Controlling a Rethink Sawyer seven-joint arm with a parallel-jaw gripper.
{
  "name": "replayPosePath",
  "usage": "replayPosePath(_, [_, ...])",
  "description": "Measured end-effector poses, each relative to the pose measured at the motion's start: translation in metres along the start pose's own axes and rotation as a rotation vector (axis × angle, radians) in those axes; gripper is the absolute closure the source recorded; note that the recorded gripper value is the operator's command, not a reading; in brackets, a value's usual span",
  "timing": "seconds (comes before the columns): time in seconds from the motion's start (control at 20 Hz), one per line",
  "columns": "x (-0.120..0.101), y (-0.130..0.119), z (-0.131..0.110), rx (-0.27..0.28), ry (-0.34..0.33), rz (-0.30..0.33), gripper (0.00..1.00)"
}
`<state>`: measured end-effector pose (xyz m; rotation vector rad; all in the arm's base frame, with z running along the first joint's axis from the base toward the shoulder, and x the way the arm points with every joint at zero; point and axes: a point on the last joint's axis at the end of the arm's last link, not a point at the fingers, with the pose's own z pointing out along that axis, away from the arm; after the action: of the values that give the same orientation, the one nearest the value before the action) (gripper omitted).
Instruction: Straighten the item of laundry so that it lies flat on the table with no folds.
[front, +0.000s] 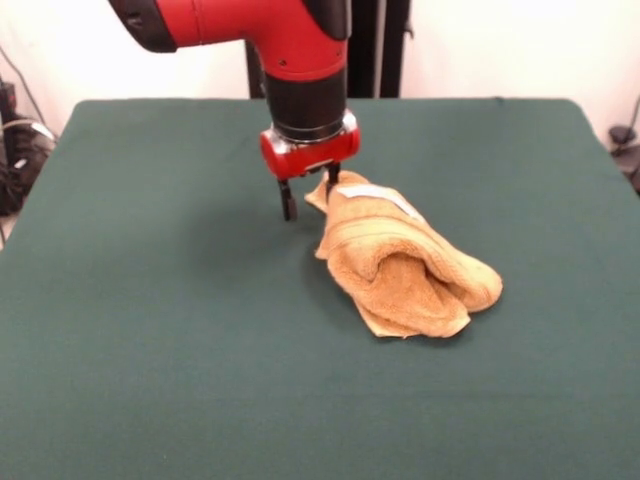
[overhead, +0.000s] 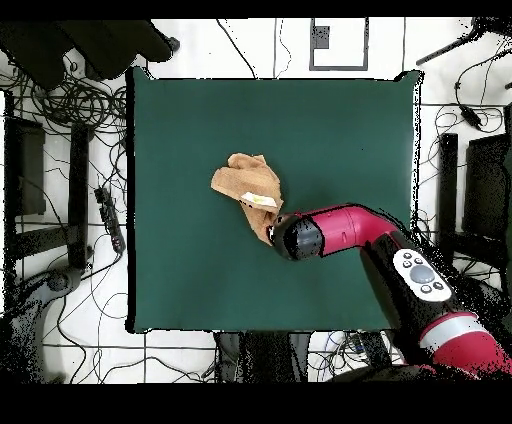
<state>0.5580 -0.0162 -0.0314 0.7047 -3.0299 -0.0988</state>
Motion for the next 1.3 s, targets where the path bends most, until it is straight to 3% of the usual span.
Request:
replayPosePath(0.85, [0.008, 0.036, 0.009, 0.03, 0.154, -0.123, 0.0])
replayPosePath(1.3, [0.006, 0.038, 0.015, 0.036, 0.186, -0.139, 0.0])
